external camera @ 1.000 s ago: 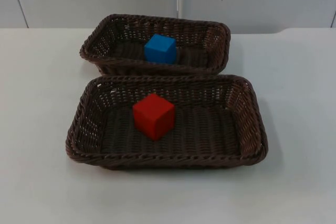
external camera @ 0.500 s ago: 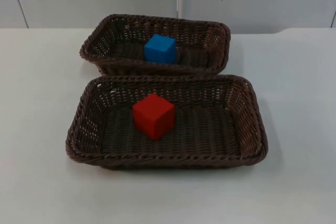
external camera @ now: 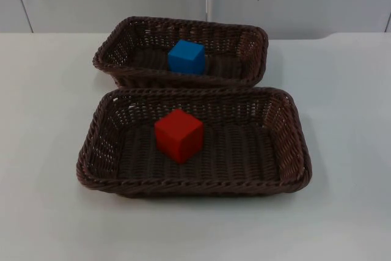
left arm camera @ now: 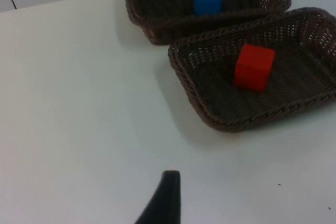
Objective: Pick up one cube with the left hand and place it into the upper basket. Pick up one cube with the right hand and place it into the lower basket.
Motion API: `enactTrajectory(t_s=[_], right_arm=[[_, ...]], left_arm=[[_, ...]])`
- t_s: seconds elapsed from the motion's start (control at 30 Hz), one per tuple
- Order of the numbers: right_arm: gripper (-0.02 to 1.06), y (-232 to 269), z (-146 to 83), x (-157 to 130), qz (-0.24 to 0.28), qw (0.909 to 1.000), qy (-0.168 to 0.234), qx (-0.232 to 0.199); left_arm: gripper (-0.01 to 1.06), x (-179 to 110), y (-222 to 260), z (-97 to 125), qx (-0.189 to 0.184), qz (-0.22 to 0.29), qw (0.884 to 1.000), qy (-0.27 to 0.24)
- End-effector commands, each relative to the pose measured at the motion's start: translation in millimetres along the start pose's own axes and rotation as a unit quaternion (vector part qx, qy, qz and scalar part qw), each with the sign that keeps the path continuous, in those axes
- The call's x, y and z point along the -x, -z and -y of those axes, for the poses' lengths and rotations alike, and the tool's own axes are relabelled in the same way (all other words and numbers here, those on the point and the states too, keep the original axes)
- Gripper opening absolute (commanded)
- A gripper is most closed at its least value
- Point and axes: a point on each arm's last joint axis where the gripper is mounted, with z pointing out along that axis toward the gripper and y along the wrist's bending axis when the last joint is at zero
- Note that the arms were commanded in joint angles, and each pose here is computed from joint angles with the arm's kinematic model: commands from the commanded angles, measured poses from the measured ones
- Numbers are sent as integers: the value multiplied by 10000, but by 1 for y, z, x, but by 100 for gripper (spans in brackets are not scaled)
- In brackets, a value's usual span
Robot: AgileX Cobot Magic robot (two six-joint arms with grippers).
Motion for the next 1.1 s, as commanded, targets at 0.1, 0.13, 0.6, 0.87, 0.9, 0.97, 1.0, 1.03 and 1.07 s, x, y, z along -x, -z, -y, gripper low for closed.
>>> enactTrajectory(t_s=[0.1,0.13,0.6,0.87,0.9,0.97,1.0,1.03,1.07], right_arm=[[84,19,1,-12,-50,9999,-93,-93],[84,22,2,-14,-71,9998,-143,-141],[84,59,0,-47,-217,9977,-615,-191],[84,59,-2,-58,-490,9960,-735,-139],[84,55,-3,-61,-538,9957,-748,-103],[84,52,-3,-63,-592,9954,-750,-91],[84,47,-4,-67,-646,9951,-745,-88],[84,42,-4,-70,-685,9949,-740,-85],[84,38,-5,-72,-685,9949,-741,-74]], left_arm=[[85,-2,-1,-1,21,-25,10000,2],[85,-2,-1,-1,21,-25,10000,2],[85,-2,-1,-1,21,-25,10000,2],[85,-2,-1,-1,21,-26,10000,-7],[85,-2,-1,-1,21,-26,10000,-7],[85,-2,-1,-1,21,-26,10000,-7],[85,-2,-1,-1,21,-26,10000,-7],[85,-2,-1,-1,21,-26,10000,-7],[85,-2,-1,-1,21,-26,10000,-7]])
